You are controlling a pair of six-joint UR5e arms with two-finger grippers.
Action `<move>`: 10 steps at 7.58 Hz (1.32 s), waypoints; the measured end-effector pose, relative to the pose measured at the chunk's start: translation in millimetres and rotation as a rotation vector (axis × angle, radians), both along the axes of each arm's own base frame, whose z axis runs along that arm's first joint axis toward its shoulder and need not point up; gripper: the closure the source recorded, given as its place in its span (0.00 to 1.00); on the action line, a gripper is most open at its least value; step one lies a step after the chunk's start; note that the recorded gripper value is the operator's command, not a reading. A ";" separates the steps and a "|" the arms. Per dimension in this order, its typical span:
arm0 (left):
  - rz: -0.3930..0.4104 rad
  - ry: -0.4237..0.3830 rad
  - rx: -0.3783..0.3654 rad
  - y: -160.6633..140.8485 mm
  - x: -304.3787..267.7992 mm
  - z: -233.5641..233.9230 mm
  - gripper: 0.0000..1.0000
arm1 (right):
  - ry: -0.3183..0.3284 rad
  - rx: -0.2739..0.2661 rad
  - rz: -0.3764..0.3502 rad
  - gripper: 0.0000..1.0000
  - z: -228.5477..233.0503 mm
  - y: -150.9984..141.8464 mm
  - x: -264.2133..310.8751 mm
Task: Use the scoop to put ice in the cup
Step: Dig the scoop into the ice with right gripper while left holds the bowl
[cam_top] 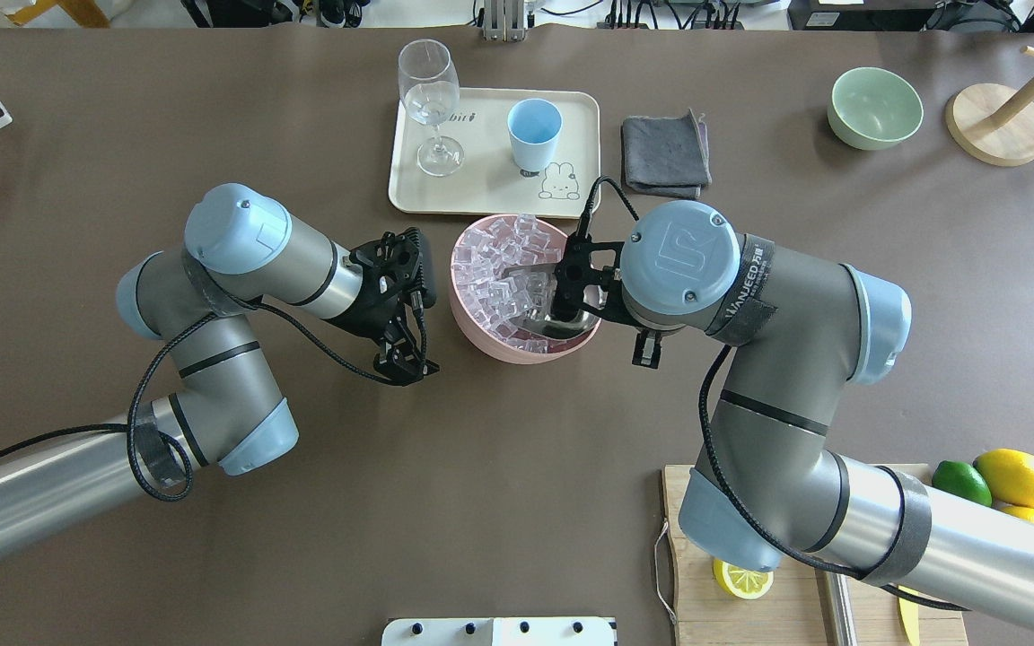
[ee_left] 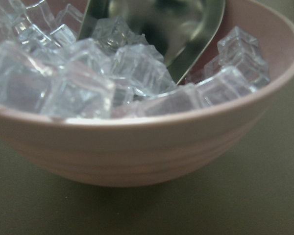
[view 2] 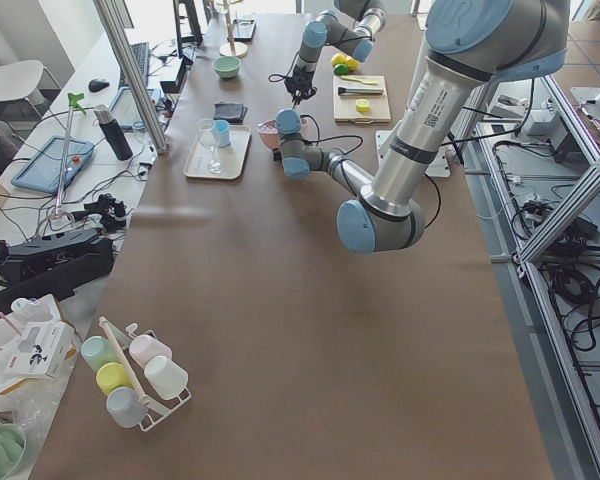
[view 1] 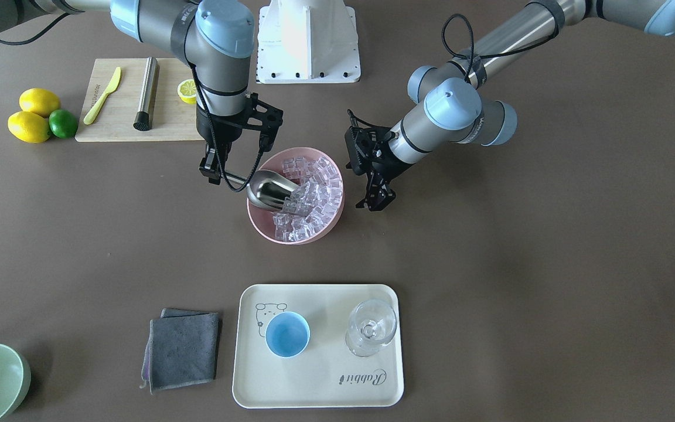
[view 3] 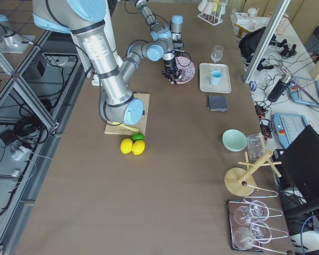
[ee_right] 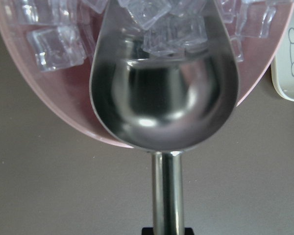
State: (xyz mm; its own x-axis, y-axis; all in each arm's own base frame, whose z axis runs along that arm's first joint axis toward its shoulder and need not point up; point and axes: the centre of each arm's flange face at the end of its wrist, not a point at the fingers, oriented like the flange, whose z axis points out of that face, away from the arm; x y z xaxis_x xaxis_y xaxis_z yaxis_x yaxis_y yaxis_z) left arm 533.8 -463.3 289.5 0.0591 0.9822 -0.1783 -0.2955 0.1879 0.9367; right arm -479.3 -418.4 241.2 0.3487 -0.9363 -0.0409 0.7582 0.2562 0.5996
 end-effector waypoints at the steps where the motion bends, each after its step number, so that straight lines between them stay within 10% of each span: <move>1: 0.000 0.001 0.001 -0.1 0.1 -1.2 0.01 | -0.019 -0.005 -0.001 1.00 1.7 -1.1 2.7; 10: -0.002 0.009 0.005 -0.9 1.1 -7.8 0.01 | -0.231 -0.113 -0.121 1.00 12.7 -23.7 20.8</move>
State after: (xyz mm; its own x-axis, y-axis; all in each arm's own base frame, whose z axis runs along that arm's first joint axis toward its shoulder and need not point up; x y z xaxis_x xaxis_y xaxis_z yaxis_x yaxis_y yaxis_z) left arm 534.9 -464.2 281.6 0.0594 0.9830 -0.1737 -0.2867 0.1835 0.9403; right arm -458.5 -442.1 253.9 0.2223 -0.9658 0.1334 0.6337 0.2471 0.7331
